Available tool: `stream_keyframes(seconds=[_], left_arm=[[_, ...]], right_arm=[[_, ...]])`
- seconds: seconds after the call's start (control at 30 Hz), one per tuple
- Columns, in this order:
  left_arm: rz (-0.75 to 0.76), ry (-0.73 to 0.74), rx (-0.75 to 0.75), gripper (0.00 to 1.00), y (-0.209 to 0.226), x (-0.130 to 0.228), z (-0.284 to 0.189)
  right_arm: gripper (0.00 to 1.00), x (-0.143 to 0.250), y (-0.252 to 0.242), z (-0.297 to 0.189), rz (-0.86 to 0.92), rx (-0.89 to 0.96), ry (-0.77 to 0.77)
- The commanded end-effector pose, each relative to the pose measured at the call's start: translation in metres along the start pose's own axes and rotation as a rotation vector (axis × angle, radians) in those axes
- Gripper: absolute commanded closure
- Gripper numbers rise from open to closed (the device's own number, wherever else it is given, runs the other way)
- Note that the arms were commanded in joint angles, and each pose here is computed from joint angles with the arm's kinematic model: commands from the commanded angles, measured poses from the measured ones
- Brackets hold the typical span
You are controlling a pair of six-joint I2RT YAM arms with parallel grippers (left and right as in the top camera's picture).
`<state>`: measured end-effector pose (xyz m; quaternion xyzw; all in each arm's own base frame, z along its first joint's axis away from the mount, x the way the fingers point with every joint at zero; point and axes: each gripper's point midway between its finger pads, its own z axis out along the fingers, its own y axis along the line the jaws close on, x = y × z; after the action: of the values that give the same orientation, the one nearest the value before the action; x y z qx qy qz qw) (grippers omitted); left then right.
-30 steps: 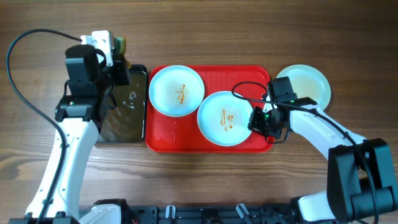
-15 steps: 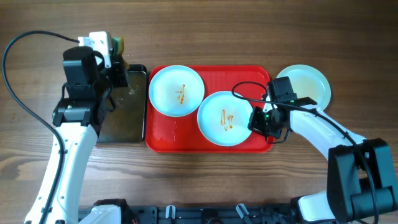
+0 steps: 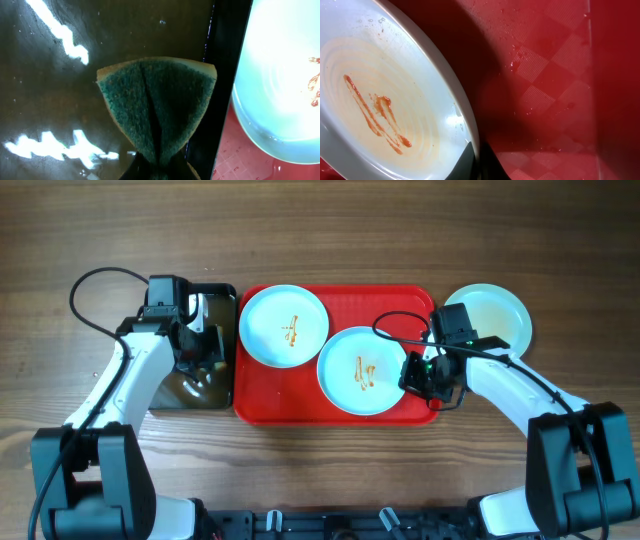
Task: Clean dirty plates on tray and stack at the side
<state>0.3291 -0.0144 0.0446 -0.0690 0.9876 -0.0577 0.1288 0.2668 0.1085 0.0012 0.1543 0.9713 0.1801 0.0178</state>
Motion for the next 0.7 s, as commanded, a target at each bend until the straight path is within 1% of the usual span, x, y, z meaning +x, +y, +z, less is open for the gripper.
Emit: stream_keyframes(seconds=[0.0,0.1,0.17,0.3,0.33,0.37,0.43,0.5,0.57,0.67], left_arm=[[-0.011,-0.010,0.068,0.96,-0.014,-0.005,-0.009],[0.021,-0.046,0.204,0.96,-0.047,-0.020,-0.041],[0.101,-0.075,0.351,0.96,-0.094,-0.023,-0.058],[0.081,-0.046,0.465,0.96,-0.169,-0.010,-0.055],[0.070,-0.027,0.502,0.96,-0.196,-0.003,-0.050],[0.089,-0.013,0.537,0.96,-0.212,0.003,-0.047],[0.192,0.042,0.674,0.96,-0.260,0.024,-0.041],[0.259,0.096,0.756,0.96,-0.289,0.044,-0.030],[0.301,0.150,0.813,0.96,-0.307,0.062,-0.020],[0.315,0.250,0.851,0.96,-0.325,0.090,0.002]], right_arm=[[0.96,0.008,-0.002,0.004,-0.020,0.000,0.026],[0.96,0.008,-0.002,0.004,-0.030,0.001,0.028],[0.96,0.009,-0.002,0.004,-0.029,0.003,0.031],[0.96,0.010,-0.003,0.004,-0.032,0.005,0.034],[0.96,0.010,-0.003,0.004,-0.032,0.005,0.034],[0.96,0.010,-0.003,0.004,-0.034,0.005,0.034],[0.96,0.010,-0.003,0.004,-0.034,0.005,0.034],[0.96,0.010,-0.003,0.004,-0.034,0.005,0.034],[0.96,0.010,-0.003,0.004,-0.034,0.005,0.034],[0.96,0.010,-0.003,0.004,-0.034,0.005,0.034]])
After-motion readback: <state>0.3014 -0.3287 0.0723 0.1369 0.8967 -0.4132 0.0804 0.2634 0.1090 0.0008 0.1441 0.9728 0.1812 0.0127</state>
